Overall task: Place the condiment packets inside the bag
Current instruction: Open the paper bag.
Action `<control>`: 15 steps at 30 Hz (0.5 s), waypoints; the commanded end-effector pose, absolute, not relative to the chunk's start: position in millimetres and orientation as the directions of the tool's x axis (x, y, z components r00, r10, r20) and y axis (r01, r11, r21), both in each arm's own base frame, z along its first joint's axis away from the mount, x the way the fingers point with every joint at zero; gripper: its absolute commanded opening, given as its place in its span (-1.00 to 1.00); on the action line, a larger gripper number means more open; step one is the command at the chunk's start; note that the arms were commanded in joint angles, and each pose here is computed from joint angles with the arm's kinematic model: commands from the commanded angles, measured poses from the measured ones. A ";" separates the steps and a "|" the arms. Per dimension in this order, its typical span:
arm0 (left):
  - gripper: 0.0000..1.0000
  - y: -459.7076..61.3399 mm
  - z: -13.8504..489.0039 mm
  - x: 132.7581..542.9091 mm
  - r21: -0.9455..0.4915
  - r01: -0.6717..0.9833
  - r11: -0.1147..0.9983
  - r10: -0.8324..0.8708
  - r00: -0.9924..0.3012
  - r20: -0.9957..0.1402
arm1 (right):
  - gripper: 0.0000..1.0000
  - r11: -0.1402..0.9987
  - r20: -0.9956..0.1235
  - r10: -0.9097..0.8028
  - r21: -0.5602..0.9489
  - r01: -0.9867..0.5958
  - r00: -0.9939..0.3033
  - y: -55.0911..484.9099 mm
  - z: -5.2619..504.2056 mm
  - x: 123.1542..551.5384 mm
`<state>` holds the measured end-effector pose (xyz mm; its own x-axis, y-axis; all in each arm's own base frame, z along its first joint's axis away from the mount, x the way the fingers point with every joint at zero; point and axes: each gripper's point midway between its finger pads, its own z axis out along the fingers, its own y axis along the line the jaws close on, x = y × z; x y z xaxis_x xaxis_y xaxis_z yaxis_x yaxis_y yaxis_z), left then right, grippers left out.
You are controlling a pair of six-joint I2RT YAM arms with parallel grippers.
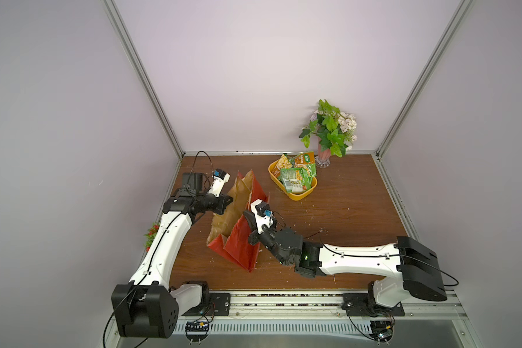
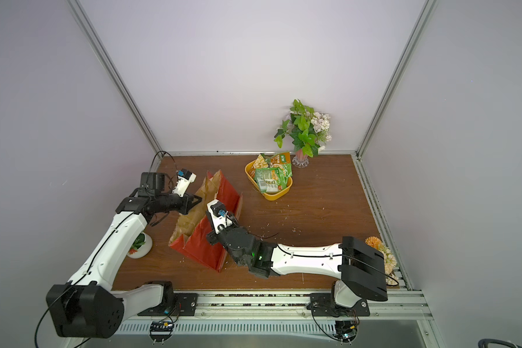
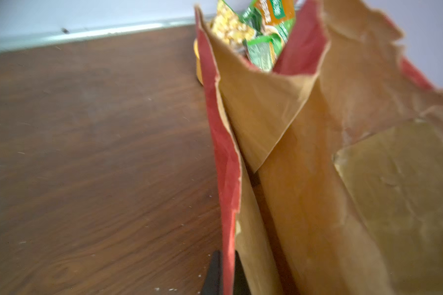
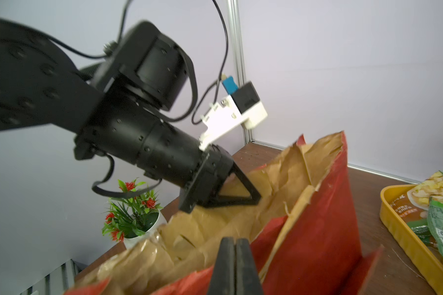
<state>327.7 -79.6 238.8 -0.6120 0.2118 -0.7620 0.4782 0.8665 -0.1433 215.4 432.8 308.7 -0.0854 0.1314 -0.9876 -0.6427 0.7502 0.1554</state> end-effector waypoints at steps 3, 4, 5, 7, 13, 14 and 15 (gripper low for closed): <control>-0.99 -49.2 316.2 336.7 0.062 0.328 0.942 0.221 -0.472 -0.854 | -0.83 0.797 -0.970 0.230 0.231 -0.558 -0.074 398.7 340.7 221.3; -0.99 -48.0 321.8 336.2 0.073 0.318 0.945 0.221 -0.460 -0.860 | -0.67 0.807 -0.968 0.236 0.243 -0.538 -0.082 394.4 339.0 223.1; -0.99 -46.6 325.5 335.2 0.080 0.306 0.949 0.219 -0.452 -0.865 | -0.51 0.813 -0.965 0.245 0.256 -0.523 -0.093 391.6 336.5 224.3; -0.99 -45.0 325.9 334.2 0.090 0.286 0.954 0.216 -0.447 -0.868 | -0.18 0.817 -0.958 0.265 0.284 -0.502 -0.111 387.6 333.5 226.0; -0.99 -43.4 317.2 337.8 0.126 0.217 0.968 0.207 -0.410 -0.888 | 0.72 0.808 -0.918 0.355 0.397 -0.436 -0.176 384.8 324.0 230.2; -0.99 -43.8 314.9 338.8 0.133 0.205 0.970 0.208 -0.408 -0.889 | 0.80 0.802 -0.910 0.372 0.414 -0.430 -0.182 385.6 323.9 229.8; -0.99 -44.4 313.8 339.9 0.141 0.193 0.971 0.209 -0.402 -0.892 | 0.86 0.798 -0.903 0.389 0.430 -0.422 -0.183 386.7 324.2 229.0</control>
